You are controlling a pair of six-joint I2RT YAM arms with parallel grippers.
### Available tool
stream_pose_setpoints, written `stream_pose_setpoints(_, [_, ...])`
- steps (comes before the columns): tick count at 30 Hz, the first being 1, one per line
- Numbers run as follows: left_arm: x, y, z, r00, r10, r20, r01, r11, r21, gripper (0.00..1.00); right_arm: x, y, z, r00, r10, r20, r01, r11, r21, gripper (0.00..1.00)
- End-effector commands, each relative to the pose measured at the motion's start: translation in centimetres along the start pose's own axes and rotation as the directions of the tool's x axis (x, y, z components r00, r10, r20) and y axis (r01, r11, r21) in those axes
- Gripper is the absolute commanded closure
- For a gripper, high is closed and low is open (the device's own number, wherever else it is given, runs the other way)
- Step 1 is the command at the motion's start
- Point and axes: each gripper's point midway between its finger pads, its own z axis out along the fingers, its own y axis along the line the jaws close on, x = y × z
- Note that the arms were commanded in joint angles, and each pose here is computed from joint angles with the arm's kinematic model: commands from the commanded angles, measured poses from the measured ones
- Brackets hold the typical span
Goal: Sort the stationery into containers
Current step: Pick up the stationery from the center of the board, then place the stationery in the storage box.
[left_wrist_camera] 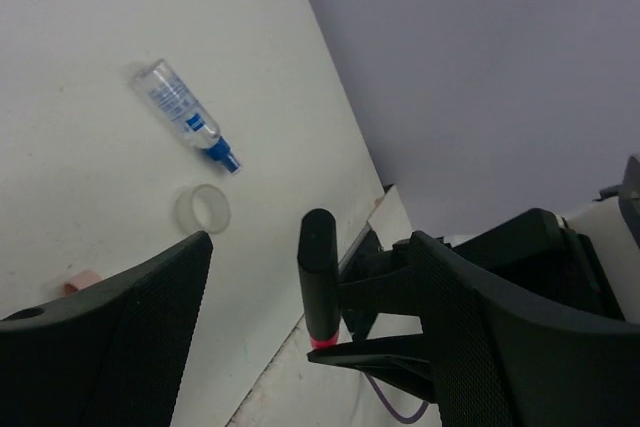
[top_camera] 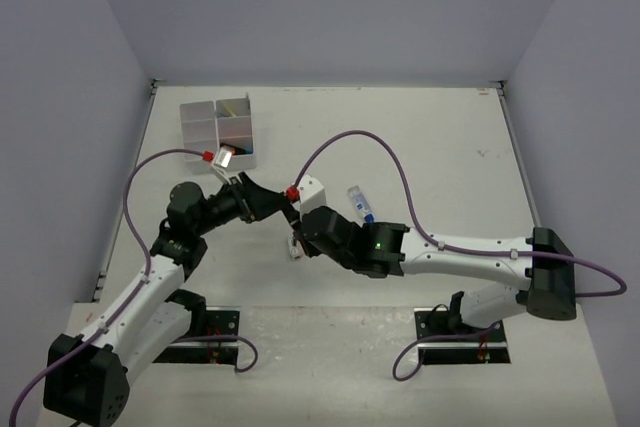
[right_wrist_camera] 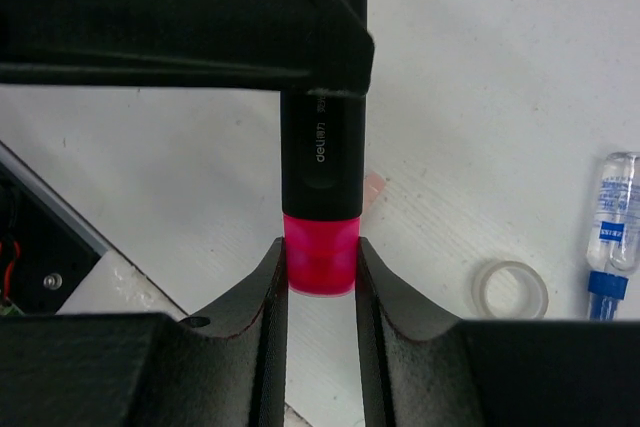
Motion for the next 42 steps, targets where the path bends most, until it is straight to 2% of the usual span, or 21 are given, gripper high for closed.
stream_pose_setpoints(1, [0.3,-3.0,-0.2,0.998,0.058,-0.032,-0.053,0.989,0.140,0.25,-3.1,-0.5,-0.3,0.993,0.043,0.109,-0.048,0.998,0.041,1.00])
stream_pose_setpoints(4, [1.0,-2.7,0.2,0.996,0.064,-0.053,-0.057,0.990,0.130,0.70,-3.4,-0.7,-0.3,0.992,0.045,0.115,-0.052,0.997,0.057,1.00])
stream_pose_setpoints(5, [1.1,-2.5,0.4,0.996,0.062,-0.064,-0.054,0.991,0.124,0.75,-3.6,-0.7,-0.4,0.992,0.047,0.120,-0.054,0.997,0.060,1.00])
stream_pose_setpoints(8, [0.0,-1.6,1.1,0.995,0.097,-0.038,-0.094,0.994,0.058,1.00,-3.8,-0.8,-0.4,0.992,0.039,0.124,-0.047,0.997,0.064,1.00])
stream_pose_setpoints(9, [-0.6,-1.3,1.3,0.994,0.112,-0.022,-0.111,0.993,0.027,1.00,-3.7,-0.9,-0.3,0.992,0.037,0.122,-0.046,0.997,0.068,1.00])
stream_pose_setpoints(10, [-1.3,-0.8,1.4,0.992,0.124,-0.007,-0.124,0.992,-0.019,1.00,-3.5,-1.1,-0.3,0.992,0.037,0.122,-0.046,0.996,0.075,0.93])
stream_pose_setpoints(12, [-4.5,0.3,1.4,0.984,0.169,0.063,-0.154,0.968,-0.196,1.00,-3.1,-2.3,-0.1,0.990,0.065,0.123,-0.080,0.990,0.113,0.04])
stream_pose_setpoints(13, [-6.0,3.1,0.6,0.973,0.204,0.107,-0.151,0.916,-0.371,1.00,-2.3,-3.4,0.1,0.991,0.075,0.109,-0.089,0.986,0.138,0.02])
stream_pose_setpoints(14, [-8.2,4.3,-0.2,0.953,0.251,0.167,-0.144,0.865,-0.480,1.00,-1.6,-4.3,0.1,0.991,0.090,0.101,-0.106,0.982,0.159,0.01])
stream_pose_setpoints(17, [-15.0,6.4,-3.4,0.847,0.402,0.347,-0.033,0.692,-0.721,1.00,0.6,-7.2,-0.5,0.981,0.166,0.101,-0.184,0.961,0.209,0.01])
stream_pose_setpoints(18, [-16.1,7.1,-3.6,0.827,0.426,0.367,-0.002,0.656,-0.755,1.00,0.8,-7.8,-0.7,0.975,0.194,0.111,-0.215,0.952,0.218,0.01])
stream_pose_setpoints(20, [-18.9,8.9,-4.5,0.747,0.489,0.450,0.111,0.577,-0.809,1.00,1.5,-9.4,-1.5,0.967,0.219,0.127,-0.244,0.941,0.235,0.01])
stream_pose_setpoints(21, [-19.3,9.2,-5.2,0.725,0.506,0.468,0.143,0.554,-0.820,1.00,1.7,-9.6,-1.8,0.965,0.226,0.132,-0.252,0.939,0.234,0.01])
stream_pose_setpoints(23, [-21.5,10.8,-4.7,0.644,0.545,0.536,0.224,0.536,-0.814,1.00,2.0,-10.1,-2.6,0.962,0.232,0.145,-0.261,0.938,0.227,0.01])
stream_pose_setpoints(28, [-24.2,12.9,-4.2,0.554,0.597,0.580,0.325,0.487,-0.811,1.00,3.0,-10.5,-3.7,0.954,0.257,0.153,-0.284,0.939,0.195,0.01])
stream_pose_setpoints(32, [-25.4,15.5,-2.5,0.549,0.621,0.559,0.338,0.447,-0.828,1.00,3.9,-10.6,-4.4,0.951,0.271,0.147,-0.294,0.941,0.165,0.01])
stream_pose_setpoints(42, [-25.0,18.3,0.1,0.600,0.588,0.542,0.301,0.462,-0.834,1.00,4.6,-10.4,-4.1,0.959,0.259,0.115,-0.276,0.947,0.163,0.01])
